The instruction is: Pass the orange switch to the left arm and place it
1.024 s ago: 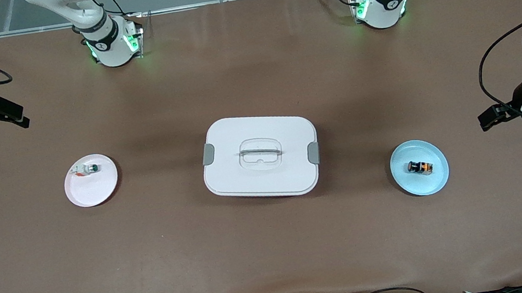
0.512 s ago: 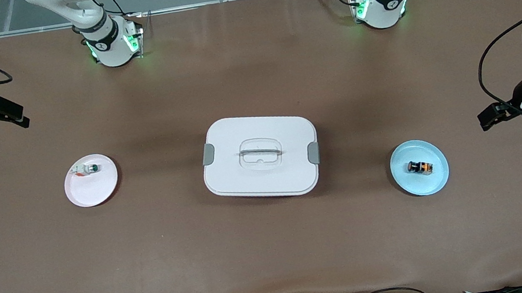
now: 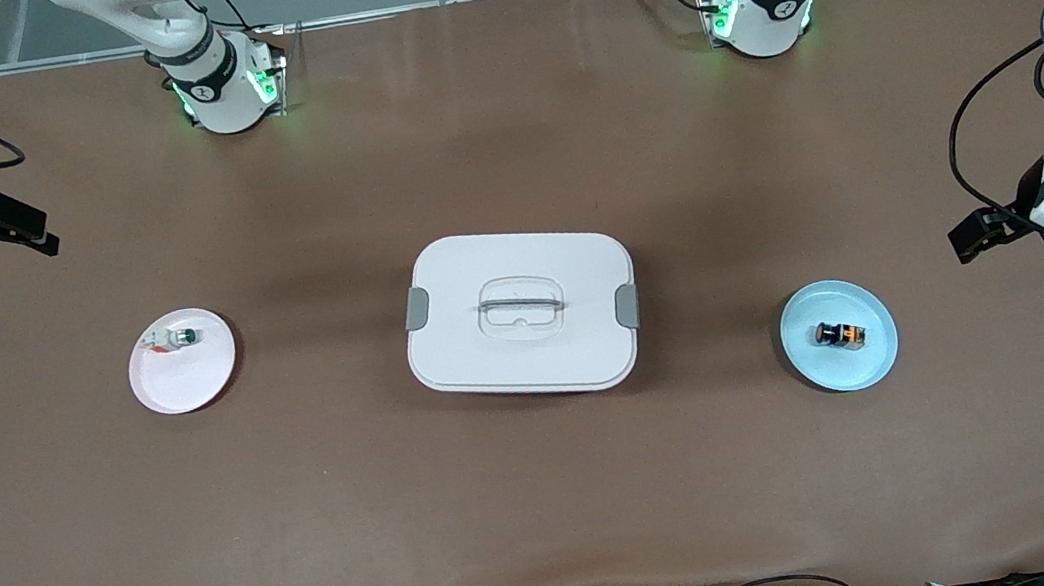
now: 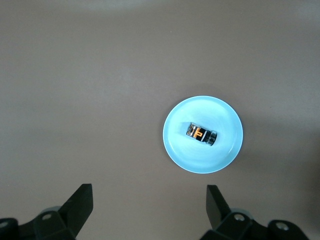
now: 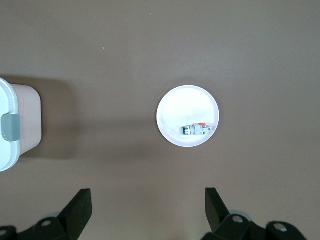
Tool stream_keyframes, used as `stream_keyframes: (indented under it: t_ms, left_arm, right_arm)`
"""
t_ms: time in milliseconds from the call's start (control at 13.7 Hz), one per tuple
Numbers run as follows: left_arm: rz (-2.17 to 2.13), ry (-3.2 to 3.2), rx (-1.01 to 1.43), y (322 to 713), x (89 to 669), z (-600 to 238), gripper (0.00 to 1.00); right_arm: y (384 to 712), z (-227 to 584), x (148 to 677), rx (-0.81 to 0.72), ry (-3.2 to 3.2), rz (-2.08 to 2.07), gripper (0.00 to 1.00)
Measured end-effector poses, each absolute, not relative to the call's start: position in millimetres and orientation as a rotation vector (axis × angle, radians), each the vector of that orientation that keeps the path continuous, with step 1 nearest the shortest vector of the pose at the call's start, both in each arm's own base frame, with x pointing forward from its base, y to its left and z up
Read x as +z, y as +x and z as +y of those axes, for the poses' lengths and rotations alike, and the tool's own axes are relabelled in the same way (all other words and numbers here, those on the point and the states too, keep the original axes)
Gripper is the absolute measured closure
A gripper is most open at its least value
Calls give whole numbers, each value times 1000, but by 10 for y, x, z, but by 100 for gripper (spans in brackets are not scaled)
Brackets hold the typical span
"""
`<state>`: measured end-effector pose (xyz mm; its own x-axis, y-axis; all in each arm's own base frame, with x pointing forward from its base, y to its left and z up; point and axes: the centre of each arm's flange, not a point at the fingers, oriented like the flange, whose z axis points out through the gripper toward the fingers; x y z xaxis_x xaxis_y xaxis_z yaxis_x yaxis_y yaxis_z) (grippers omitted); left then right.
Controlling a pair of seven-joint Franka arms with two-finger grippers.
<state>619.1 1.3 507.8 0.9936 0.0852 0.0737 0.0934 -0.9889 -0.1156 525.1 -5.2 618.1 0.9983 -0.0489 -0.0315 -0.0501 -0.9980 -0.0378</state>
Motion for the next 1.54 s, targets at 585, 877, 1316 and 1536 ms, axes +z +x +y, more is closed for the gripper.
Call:
stream_keyframes:
  t_ms: [585,877,1316,1536]
  left_arm:
    - [-140,-3017,-102,6190,5077,24,0]
    - [-138,-3018,-109,6191,5099,12,0]
    - [-149,-3057,-159,6106,5361,-63,0]
    - [-152,-3058,-144,5997,5558,-55,0]
  right_arm:
    - [5251,-52,6181,47,-3102,76,0]
    - [5251,-48,6183,47,-3102,74,0]
    - [5249,-43,6184,47,-3102,72,0]
    - [5249,-43,6184,48,-3102,72,0]
